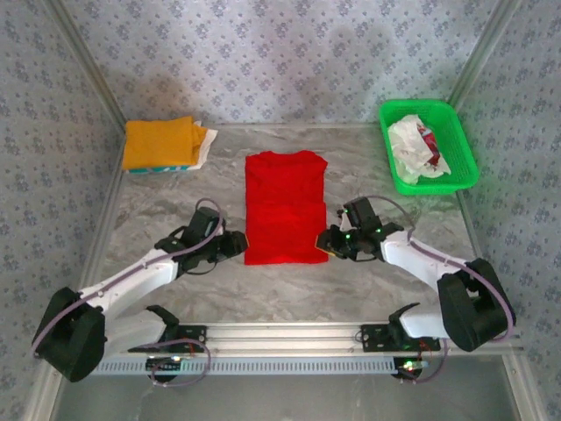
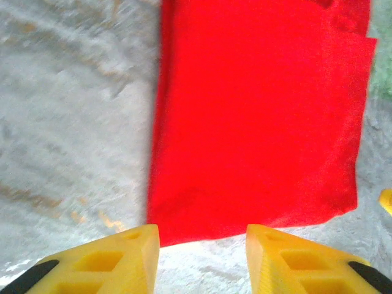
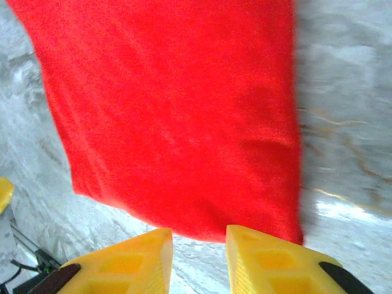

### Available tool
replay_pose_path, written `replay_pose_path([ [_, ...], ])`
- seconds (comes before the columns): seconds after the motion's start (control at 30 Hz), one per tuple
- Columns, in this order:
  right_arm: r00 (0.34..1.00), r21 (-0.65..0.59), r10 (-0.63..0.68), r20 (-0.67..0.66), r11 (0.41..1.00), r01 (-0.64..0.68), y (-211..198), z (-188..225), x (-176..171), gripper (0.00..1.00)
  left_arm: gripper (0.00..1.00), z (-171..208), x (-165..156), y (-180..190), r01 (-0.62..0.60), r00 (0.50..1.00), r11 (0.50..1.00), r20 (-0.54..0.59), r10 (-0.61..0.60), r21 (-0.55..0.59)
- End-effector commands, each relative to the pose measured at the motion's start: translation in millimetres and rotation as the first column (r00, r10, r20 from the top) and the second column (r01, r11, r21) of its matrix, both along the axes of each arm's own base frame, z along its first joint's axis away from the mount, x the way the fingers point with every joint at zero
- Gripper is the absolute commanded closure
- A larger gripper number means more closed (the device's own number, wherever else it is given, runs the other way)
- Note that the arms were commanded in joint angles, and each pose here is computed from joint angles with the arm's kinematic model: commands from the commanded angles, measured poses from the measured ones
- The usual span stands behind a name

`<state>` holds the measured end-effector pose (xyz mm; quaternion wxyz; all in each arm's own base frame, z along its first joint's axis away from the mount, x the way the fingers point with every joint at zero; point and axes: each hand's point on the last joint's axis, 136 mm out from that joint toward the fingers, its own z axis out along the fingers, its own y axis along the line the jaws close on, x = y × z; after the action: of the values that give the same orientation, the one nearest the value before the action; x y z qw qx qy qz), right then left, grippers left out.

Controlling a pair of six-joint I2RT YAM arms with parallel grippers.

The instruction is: Fold and stack the t-shirts

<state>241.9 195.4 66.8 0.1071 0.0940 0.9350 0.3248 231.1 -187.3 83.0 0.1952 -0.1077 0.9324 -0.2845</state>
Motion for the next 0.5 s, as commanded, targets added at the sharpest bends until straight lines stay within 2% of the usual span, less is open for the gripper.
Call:
replay_pose_path([
  [0.0,0.997,-0.038,-0.027,-0.067,0.999,0.025,-13.7,-17.1,-13.1,0.67,0.50,-22.3,-24.2,-1.4,0.004,0.988,0.999,-0.153,-0.012,-0.054],
  [0.1,0.997,-0.038,-0.027,-0.066,0.999,0.024,-13.3,-20.6,-11.5,0.66,0.49,-28.7,-26.9,-6.7,0.035,0.979,0.998,-0.197,-0.045,-0.050],
  [0.27,0.997,-0.039,-0.028,-0.067,0.999,0.025,-12.5,-25.9,-11.0,0.66,0.48,-32.9,-20.6,-23.7,0.063,0.977,0.994,-0.199,-0.079,-0.086],
  [0.47,0.997,-0.042,-0.038,-0.067,0.999,0.035,-14.1,-29.3,-12.5,0.66,0.48,-43.2,-16.3,-30.6,0.098,0.969,0.995,-0.226,-0.103,-0.036],
])
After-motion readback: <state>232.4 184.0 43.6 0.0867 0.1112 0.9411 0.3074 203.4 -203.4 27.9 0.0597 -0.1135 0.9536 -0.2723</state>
